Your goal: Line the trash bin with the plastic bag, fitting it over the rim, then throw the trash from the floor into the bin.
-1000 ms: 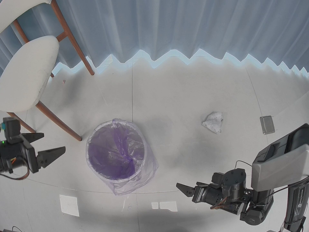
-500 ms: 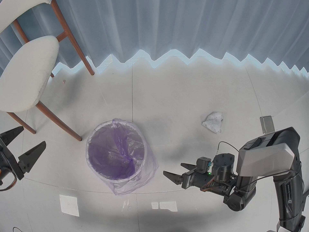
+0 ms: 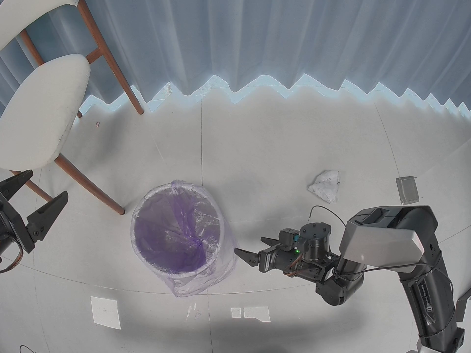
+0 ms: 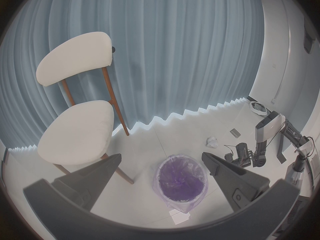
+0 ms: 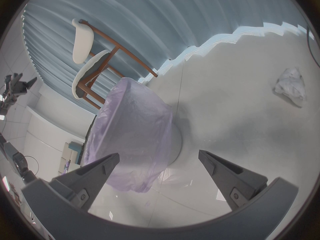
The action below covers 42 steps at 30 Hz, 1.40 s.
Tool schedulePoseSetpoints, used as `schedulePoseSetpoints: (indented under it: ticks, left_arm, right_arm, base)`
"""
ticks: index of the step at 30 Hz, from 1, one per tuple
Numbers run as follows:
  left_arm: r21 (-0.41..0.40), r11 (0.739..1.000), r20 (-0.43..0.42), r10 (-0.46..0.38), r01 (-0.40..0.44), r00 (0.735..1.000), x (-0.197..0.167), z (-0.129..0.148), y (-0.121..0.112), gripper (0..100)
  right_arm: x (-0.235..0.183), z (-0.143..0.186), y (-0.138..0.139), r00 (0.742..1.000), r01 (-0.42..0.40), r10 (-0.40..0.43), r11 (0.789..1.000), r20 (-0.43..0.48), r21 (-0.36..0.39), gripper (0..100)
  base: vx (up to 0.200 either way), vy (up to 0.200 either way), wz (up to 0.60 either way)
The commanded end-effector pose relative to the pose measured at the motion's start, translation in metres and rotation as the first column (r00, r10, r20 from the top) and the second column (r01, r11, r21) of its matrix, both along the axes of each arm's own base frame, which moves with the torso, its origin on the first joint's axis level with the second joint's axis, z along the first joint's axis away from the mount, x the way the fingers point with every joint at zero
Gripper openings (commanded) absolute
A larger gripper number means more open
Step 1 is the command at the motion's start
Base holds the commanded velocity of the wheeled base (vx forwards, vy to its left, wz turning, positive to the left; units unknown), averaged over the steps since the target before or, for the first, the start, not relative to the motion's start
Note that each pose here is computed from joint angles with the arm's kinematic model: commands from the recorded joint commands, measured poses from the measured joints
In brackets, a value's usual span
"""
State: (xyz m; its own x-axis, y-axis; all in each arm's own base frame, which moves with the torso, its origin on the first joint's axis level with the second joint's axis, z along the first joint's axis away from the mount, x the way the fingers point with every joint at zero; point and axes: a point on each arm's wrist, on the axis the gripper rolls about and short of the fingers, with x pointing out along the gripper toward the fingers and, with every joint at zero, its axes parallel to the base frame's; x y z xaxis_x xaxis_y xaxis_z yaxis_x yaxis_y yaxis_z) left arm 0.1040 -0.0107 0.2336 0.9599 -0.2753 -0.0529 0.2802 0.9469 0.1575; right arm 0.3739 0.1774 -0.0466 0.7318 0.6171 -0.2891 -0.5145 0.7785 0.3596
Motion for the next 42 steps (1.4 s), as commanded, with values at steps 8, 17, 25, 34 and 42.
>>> schedulePoseSetpoints:
  ticks: [8,17,25,34,42]
  left_arm:
    - [0.041,0.999,-0.008,-0.001,0.001,1.0,0.011,0.003,-0.001,100]
    - [0.033,0.999,0.022,0.015,-0.015,1.0,0.012,0.013,0.001,100]
    - [0.034,0.999,0.029,0.03,-0.031,0.999,0.013,0.015,0.003,100]
    - [0.03,0.997,0.045,0.068,-0.07,0.997,0.014,0.02,0.008,100]
    - [0.035,0.997,0.046,0.073,-0.074,0.996,0.014,0.02,0.008,100]
  right_arm:
    - [0.044,-0.007,0.016,1.0,0.0,0.0,0.999,0.005,-0.044,100]
    - [0.076,-0.003,0.018,0.999,0.025,-0.022,0.995,0.023,-0.097,100]
    - [0.095,-0.019,0.023,0.999,0.032,-0.027,0.988,0.034,-0.15,100]
    - [0.109,-0.035,0.027,0.998,0.02,-0.007,0.973,0.058,-0.23,100]
    - [0.141,-0.042,0.013,0.989,0.077,-0.018,0.914,0.149,-0.399,100]
  base:
    - [0.0,0.0,0.0]
    - [0.0,0.0,0.0]
    - [0.0,0.0,0.0]
    - [0.0,0.0,0.0]
    - [0.0,0.0,0.0]
